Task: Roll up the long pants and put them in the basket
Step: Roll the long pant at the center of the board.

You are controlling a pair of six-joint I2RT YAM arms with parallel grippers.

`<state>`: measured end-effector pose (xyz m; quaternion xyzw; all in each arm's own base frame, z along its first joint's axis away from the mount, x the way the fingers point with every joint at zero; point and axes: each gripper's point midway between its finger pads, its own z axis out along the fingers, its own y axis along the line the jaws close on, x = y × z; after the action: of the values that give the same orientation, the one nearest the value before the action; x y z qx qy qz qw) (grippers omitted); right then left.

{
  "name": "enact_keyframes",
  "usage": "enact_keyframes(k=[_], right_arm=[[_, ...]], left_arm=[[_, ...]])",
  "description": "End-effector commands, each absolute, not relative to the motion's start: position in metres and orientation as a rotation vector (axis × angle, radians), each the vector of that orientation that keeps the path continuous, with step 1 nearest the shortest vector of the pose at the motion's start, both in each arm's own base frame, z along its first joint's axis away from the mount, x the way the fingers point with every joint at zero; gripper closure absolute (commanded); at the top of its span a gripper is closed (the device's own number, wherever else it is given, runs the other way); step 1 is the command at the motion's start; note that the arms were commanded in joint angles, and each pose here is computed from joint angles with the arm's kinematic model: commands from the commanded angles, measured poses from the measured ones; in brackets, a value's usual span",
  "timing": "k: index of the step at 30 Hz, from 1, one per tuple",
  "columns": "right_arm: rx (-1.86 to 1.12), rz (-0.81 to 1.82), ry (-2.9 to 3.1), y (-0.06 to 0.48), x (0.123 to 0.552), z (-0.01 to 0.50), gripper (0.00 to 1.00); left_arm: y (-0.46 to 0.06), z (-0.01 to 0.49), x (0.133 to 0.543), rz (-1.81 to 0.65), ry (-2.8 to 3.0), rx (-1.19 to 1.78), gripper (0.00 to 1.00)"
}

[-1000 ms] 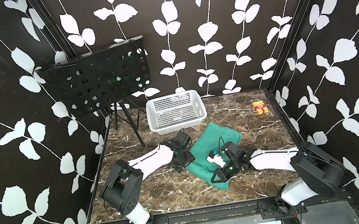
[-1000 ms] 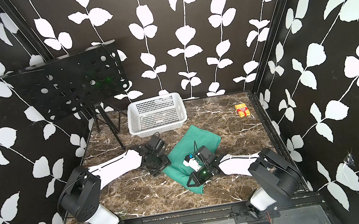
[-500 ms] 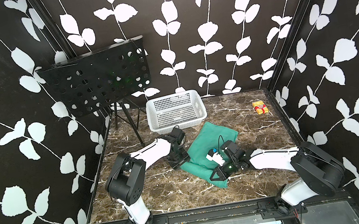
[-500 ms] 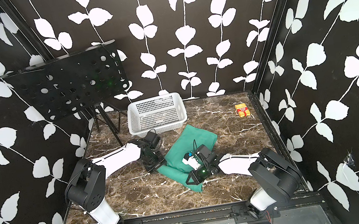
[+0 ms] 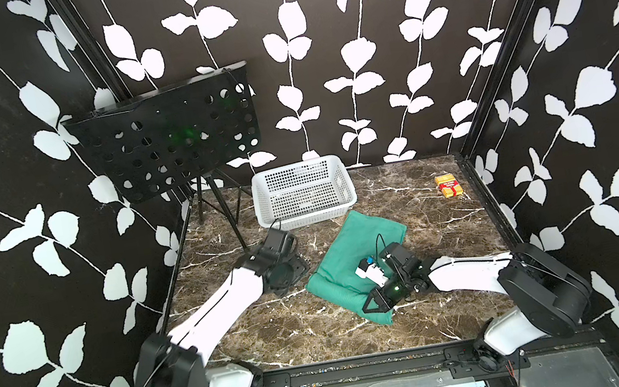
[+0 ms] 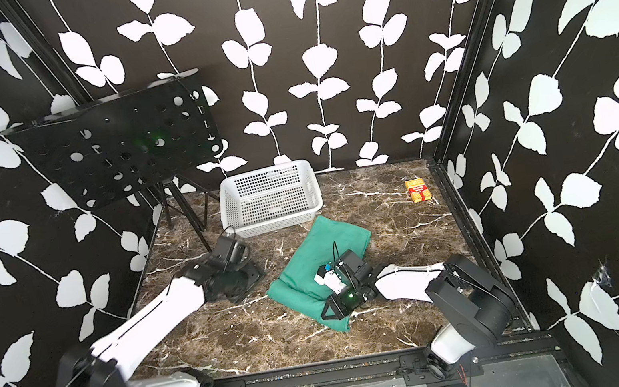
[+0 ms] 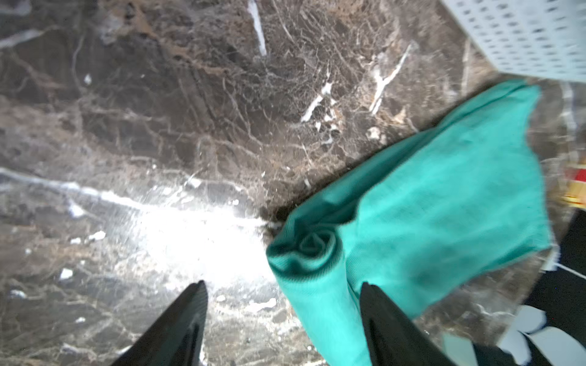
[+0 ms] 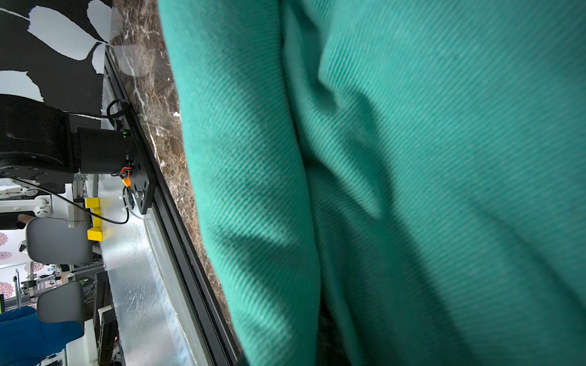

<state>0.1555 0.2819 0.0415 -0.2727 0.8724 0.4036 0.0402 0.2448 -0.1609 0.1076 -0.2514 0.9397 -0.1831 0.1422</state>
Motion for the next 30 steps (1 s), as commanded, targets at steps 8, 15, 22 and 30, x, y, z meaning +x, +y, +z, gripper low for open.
enact_keyframes(k=[8,15,22,30], right_arm=[[-0.805,1.189,2.755,0.274,0.153,0.035,1.0],[-0.788,1.137,2.772,0.27,0.156,0.033,1.0],[-0.762,0.95,2.747,0.255,0.169,0.037,0.95],[-0.787,0.71,2.653,0.238,0.185,0.053,0.63]], left_arm=[[-0.218,0.083,0.214,-0.858,2.674,-0.642,0.32],[-0.242,0.064,0.232,-0.884,2.695,-0.589,0.23],[-0.231,0.016,0.221,-0.618,2.9,-0.735,0.41],[-0.223,0.011,0.219,-0.467,2.975,-0.734,0.67]])
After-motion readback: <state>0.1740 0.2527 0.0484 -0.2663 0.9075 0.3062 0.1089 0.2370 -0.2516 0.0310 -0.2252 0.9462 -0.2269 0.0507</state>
